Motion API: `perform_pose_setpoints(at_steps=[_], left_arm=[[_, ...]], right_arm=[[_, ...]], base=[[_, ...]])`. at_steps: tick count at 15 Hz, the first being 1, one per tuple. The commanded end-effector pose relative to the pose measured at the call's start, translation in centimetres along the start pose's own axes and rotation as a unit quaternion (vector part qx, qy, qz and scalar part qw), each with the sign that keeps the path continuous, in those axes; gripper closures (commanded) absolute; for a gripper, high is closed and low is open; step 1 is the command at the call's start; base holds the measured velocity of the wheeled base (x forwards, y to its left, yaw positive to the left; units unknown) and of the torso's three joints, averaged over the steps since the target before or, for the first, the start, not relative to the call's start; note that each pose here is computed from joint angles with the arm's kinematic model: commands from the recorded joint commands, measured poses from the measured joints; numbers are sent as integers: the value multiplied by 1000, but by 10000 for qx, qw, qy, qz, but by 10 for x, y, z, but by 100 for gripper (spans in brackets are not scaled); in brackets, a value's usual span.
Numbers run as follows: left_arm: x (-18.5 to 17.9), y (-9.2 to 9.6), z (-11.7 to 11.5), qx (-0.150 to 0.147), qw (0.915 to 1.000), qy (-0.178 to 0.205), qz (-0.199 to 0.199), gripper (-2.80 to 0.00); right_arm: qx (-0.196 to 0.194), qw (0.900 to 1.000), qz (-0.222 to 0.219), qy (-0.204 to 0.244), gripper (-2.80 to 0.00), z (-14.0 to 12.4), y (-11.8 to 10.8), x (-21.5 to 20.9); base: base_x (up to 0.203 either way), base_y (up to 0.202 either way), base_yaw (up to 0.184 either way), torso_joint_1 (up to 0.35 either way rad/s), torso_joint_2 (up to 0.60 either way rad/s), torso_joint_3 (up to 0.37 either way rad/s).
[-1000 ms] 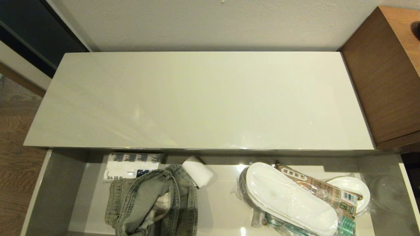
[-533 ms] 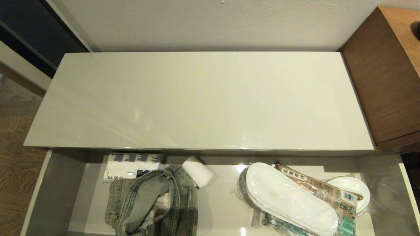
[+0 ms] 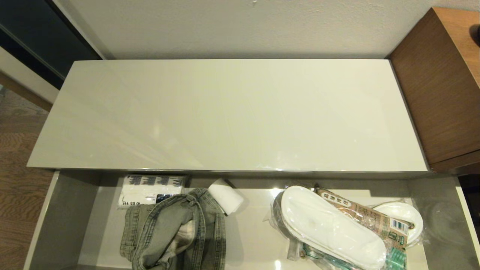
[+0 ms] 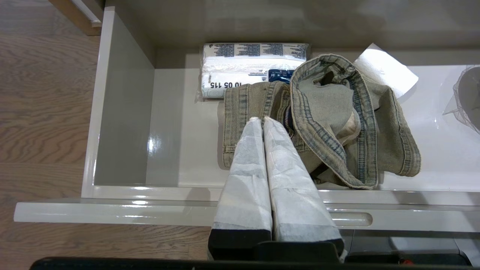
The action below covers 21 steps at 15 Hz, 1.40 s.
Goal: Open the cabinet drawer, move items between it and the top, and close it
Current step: Take out the disposable slippers from the drawer
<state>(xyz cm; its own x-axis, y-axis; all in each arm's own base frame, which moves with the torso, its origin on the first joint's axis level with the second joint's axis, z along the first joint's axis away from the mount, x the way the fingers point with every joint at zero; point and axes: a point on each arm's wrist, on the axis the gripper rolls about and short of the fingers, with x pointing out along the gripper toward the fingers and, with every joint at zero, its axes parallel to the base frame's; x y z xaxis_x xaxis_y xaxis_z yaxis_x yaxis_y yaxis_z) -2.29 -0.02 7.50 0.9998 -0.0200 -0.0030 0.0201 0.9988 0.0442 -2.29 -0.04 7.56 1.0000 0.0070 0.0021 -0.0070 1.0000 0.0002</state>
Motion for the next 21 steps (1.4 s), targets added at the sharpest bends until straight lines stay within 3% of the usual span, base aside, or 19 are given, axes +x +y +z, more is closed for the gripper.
perform_pose_setpoints(at_steps=[1, 21], left_arm=[[0, 0, 0, 1, 10000, 16, 0, 0], [0, 0, 0, 1, 10000, 16, 0, 0]], right_arm=[[15, 9999, -4, -104, 0, -1, 0, -2], [-100, 9999, 2, -104, 0, -1, 0, -2]], base=[[0, 0, 0, 0, 0, 0], [0, 0, 0, 0, 0, 0]])
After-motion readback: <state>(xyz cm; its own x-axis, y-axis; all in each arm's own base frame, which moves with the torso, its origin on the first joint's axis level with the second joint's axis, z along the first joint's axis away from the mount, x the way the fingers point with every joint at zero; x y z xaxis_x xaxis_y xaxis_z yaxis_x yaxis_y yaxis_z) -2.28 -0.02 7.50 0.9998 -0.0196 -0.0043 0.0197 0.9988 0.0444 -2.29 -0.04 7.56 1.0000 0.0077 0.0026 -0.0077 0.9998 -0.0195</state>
